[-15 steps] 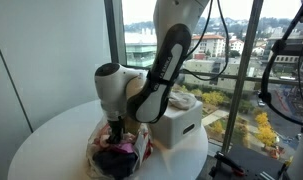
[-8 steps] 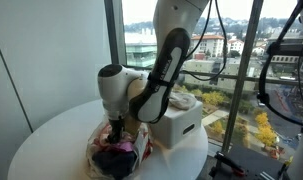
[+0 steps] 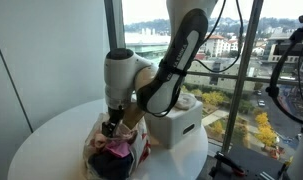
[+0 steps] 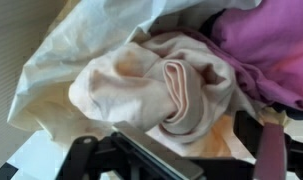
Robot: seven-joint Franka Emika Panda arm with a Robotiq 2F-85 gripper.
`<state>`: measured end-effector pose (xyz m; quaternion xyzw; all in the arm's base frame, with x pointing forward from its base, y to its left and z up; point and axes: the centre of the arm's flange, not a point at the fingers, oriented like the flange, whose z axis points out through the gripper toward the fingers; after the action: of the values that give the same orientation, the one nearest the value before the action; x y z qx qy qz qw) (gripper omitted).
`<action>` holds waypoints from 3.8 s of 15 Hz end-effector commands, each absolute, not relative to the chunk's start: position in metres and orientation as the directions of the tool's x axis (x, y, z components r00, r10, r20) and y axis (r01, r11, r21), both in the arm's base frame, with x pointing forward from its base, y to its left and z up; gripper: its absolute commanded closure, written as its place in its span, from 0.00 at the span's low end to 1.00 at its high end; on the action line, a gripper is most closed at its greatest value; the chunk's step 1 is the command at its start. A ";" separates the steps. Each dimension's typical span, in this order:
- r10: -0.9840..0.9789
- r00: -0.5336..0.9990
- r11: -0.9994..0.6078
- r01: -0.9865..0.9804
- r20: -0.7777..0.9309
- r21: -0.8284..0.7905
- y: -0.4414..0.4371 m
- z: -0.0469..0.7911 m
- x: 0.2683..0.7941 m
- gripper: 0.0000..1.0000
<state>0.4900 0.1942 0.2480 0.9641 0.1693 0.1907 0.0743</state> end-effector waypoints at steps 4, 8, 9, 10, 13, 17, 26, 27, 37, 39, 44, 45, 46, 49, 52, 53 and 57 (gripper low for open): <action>0.337 0.822 -0.940 0.322 0.459 0.113 0.215 0.321 0.442 0.00; 0.392 0.837 -0.912 0.408 0.382 0.044 0.251 0.299 0.414 0.00; 0.419 0.832 -0.897 0.441 0.363 0.024 0.261 0.293 0.405 0.00; 0.439 0.830 -0.885 0.466 0.343 0.002 0.271 0.287 0.397 0.00; 0.505 0.813 -0.839 0.541 0.290 -0.057 0.301 0.274 0.380 0.00; 0.562 0.795 -0.800 0.593 0.228 -0.096 0.318 0.242 0.385 0.00; 0.629 0.758 -0.737 0.652 0.173 -0.180 0.320 0.196 0.419 0.00; 0.630 0.758 -0.735 0.652 0.170 -0.185 0.320 0.192 0.422 0.00; 0.548 0.825 -0.818 0.563 0.138 -0.117 0.265 0.168 0.455 0.00; 0.549 0.827 -0.815 0.562 0.126 -0.142 0.263 0.169 0.454 0.00; 0.587 0.805 -0.791 0.592 0.080 -0.153 0.275 0.159 0.443 0.00; 0.587 0.806 -0.793 0.591 0.075 -0.148 0.274 0.156 0.443 0.00; 0.588 0.806 -0.795 0.591 0.071 -0.136 0.273 0.153 0.445 0.00; 0.589 0.805 -0.796 0.592 0.068 -0.124 0.269 0.150 0.450 0.00; 0.591 0.803 -0.797 0.596 0.077 -0.100 0.267 0.155 0.453 0.00; 0.594 0.801 -0.796 0.599 0.078 -0.089 0.266 0.156 0.454 0.00; 0.609 0.789 -0.788 0.614 0.082 -0.053 0.260 0.159 0.458 0.00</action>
<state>0.4509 0.2577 0.1522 0.9460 0.3188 0.0211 -0.0541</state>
